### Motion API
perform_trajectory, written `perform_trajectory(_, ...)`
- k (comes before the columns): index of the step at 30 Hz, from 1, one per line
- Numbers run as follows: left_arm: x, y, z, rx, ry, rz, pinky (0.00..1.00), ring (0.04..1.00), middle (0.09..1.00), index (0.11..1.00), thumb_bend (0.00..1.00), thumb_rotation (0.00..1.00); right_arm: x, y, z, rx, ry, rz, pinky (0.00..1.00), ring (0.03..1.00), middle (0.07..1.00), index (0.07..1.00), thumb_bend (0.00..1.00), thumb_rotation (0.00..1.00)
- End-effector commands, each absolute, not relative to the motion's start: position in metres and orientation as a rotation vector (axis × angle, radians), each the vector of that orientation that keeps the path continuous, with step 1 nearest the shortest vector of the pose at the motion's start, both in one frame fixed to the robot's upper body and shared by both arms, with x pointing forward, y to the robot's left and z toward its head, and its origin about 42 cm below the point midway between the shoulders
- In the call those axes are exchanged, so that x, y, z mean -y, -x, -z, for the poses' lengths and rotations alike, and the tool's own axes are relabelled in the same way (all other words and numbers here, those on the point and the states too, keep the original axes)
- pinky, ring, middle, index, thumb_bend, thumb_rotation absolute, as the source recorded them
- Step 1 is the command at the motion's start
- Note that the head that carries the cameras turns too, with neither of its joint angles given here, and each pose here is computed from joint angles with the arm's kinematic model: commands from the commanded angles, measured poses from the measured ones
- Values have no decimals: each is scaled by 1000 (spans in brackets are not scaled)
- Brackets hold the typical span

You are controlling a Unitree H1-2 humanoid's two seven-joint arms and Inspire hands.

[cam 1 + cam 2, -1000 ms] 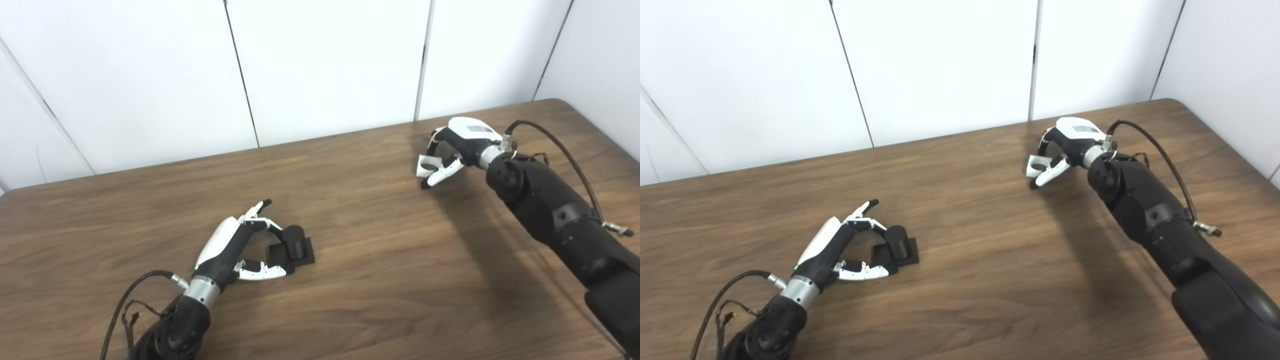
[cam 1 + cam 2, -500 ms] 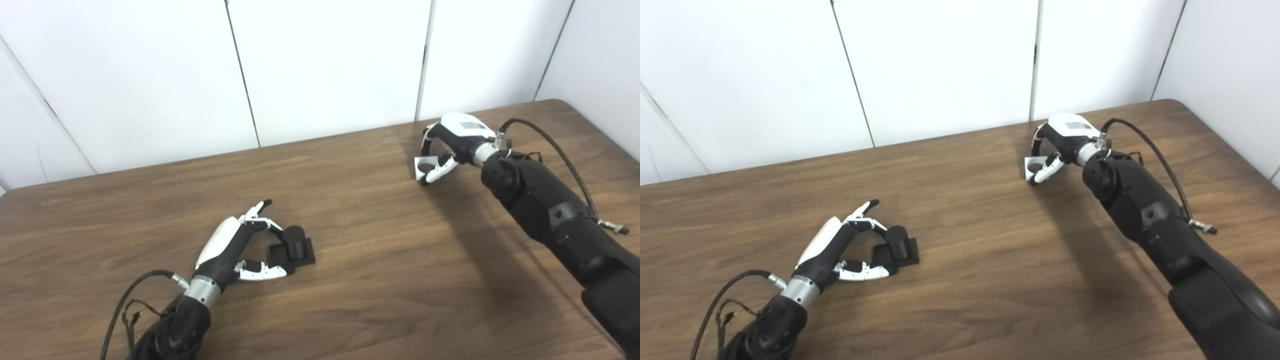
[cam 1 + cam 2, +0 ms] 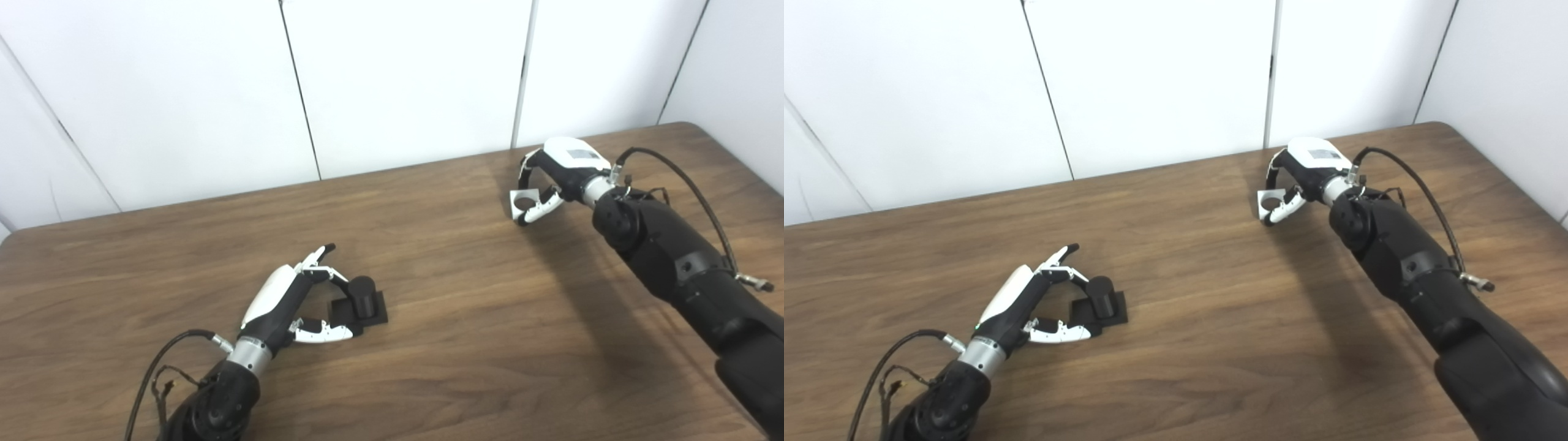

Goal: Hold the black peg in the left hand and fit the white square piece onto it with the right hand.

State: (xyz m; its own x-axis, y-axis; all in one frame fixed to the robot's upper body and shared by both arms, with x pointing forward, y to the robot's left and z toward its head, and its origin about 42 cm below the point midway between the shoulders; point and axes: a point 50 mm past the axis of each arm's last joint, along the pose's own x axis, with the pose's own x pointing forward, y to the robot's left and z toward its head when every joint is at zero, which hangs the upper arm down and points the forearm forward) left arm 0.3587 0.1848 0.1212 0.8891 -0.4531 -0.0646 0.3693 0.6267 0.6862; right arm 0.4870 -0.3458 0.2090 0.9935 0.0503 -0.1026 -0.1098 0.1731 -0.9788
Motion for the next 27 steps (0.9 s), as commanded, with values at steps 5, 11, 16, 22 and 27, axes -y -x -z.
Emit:
perform_trajectory(5, -198, -349, -97, -20, -854, 519, 1000, 1000, 1000, 493, 523, 72, 354, -488, -223, -24, 1382, -67, 946, 898, 837, 485, 522, 146)
perform_trajectory(11, -198, -352, -96, -22, -854, 519, 1000, 1000, 1000, 493, 523, 71, 345, -479, -245, 109, 1367, -54, 942, 910, 848, 486, 521, 150)
perform_trajectory(16, -196, -355, -95, -12, -863, 517, 1000, 1000, 1000, 493, 523, 70, 332, -470, -265, 188, 1370, -53, 928, 896, 842, 486, 523, 146)
perform_trajectory(22, -194, -357, -96, -3, -874, 518, 1000, 1000, 1000, 494, 523, 70, 324, -462, -278, 230, 1372, -53, 909, 884, 842, 486, 524, 144)
perform_trajectory(27, -194, -357, -97, 1, -869, 519, 1000, 1000, 1000, 493, 524, 69, 318, -454, -284, 280, 1360, -56, 911, 868, 832, 486, 525, 145)
